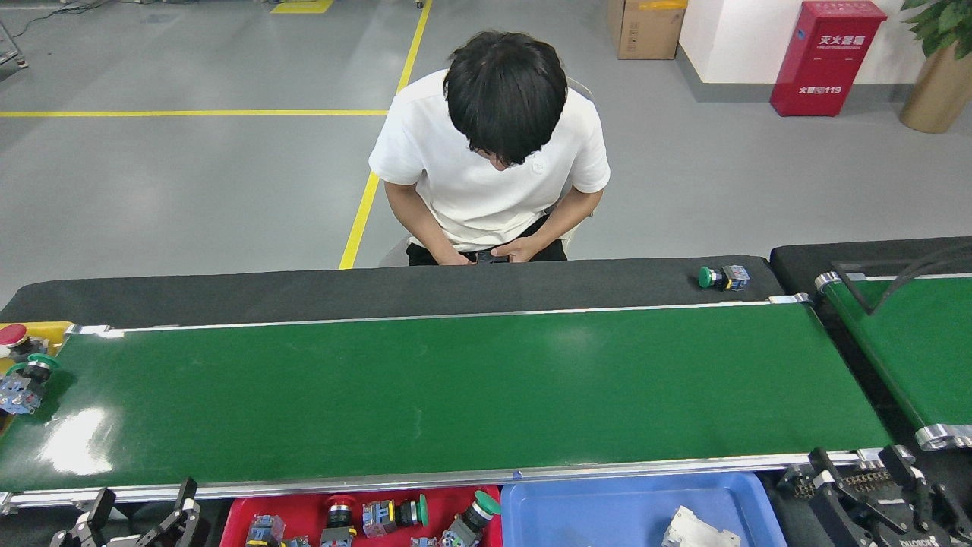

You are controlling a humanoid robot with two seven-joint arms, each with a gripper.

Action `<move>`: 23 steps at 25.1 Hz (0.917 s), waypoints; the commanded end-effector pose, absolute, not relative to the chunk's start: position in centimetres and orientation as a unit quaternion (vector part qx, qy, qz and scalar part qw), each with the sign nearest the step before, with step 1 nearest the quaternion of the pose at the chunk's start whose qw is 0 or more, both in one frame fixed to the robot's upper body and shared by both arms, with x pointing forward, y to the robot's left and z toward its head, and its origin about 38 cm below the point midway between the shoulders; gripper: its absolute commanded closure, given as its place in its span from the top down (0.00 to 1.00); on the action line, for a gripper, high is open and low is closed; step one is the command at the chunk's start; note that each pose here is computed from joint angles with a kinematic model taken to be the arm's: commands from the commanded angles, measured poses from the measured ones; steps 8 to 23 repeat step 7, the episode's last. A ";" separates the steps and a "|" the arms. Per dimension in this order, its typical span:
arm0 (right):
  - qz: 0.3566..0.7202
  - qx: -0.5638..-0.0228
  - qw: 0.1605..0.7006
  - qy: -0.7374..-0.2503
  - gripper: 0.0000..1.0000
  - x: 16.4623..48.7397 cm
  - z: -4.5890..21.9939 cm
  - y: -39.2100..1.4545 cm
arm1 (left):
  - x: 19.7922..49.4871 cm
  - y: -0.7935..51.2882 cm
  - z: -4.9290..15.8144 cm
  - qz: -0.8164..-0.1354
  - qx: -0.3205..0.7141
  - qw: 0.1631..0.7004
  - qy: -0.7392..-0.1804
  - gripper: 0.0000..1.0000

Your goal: Pick switch part from conveyor to tray

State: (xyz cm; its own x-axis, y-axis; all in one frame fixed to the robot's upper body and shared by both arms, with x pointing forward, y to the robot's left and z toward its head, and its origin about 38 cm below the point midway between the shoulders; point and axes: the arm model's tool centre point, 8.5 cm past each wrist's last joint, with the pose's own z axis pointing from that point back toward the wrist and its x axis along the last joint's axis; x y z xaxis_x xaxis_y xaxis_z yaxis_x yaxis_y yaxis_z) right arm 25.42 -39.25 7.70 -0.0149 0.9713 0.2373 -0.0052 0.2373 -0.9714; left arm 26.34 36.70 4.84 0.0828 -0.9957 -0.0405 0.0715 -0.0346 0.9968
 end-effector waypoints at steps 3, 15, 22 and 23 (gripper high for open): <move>0.438 -0.433 0.547 -0.567 0.99 25.2 8.2 -39.1 | 24.5 37.7 4.8 -0.518 0.508 0.519 -0.451 1.00; 0.439 -0.432 0.548 -0.566 0.99 25.0 8.1 -39.2 | 23.3 38.2 4.3 -0.521 0.504 0.527 -0.445 1.00; 0.439 -0.432 0.548 -0.566 0.99 25.0 8.1 -39.2 | 23.3 38.2 4.3 -0.521 0.504 0.527 -0.445 1.00; 0.439 -0.432 0.548 -0.566 0.99 25.0 8.1 -39.2 | 23.3 38.2 4.3 -0.521 0.504 0.527 -0.445 1.00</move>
